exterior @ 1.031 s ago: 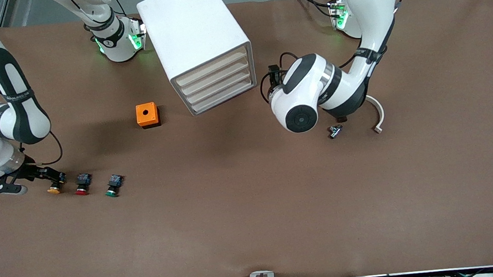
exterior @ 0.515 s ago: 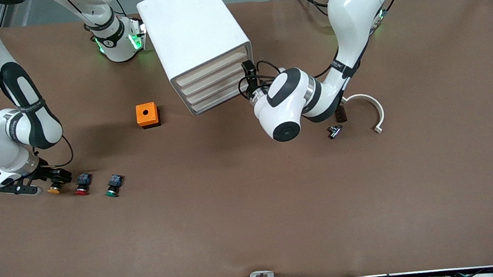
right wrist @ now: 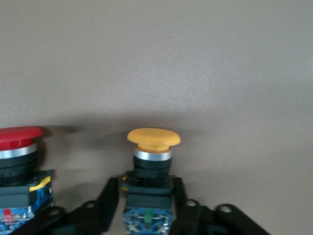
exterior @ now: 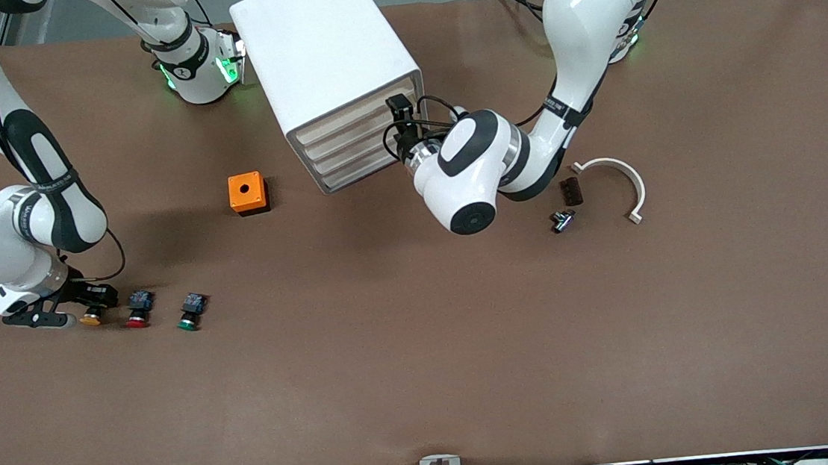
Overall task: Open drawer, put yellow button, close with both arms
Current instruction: 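Pull the drawer open with the left gripper while the right gripper lifts the button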
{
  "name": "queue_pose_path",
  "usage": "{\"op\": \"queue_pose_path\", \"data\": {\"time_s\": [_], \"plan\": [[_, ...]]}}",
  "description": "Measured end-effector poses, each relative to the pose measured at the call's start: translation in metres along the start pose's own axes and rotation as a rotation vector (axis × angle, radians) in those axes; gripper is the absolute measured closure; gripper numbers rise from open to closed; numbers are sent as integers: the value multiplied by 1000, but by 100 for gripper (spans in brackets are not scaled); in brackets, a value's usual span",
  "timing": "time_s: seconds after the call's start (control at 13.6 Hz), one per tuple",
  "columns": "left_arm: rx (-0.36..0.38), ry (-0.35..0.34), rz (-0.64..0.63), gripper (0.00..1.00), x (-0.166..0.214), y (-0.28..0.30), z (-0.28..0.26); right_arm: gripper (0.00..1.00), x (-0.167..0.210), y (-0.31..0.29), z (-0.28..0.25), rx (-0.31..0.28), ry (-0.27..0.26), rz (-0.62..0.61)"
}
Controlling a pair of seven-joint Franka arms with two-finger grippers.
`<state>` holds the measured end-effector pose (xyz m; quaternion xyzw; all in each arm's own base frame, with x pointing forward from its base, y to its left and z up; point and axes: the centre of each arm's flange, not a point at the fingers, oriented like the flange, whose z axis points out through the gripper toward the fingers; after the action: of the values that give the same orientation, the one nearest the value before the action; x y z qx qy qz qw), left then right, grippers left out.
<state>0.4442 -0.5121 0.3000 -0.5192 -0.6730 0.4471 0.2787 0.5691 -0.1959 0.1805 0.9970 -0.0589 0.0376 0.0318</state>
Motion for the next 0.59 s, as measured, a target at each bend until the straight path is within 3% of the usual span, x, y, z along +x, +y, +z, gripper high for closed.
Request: {"op": "queue_pose_path", "data": {"time_s": [0.07, 0.29, 0.59], "plan": [[6, 7, 2, 23, -4, 0, 9, 60, 1, 0, -1, 2, -6, -1], [-15, -6, -15, 30, -17, 9, 30, 60, 10, -4, -12, 41, -62, 23], [-5, -29, -12, 69, -23, 6, 27, 60, 35, -22, -96, 109, -151, 74]]}}
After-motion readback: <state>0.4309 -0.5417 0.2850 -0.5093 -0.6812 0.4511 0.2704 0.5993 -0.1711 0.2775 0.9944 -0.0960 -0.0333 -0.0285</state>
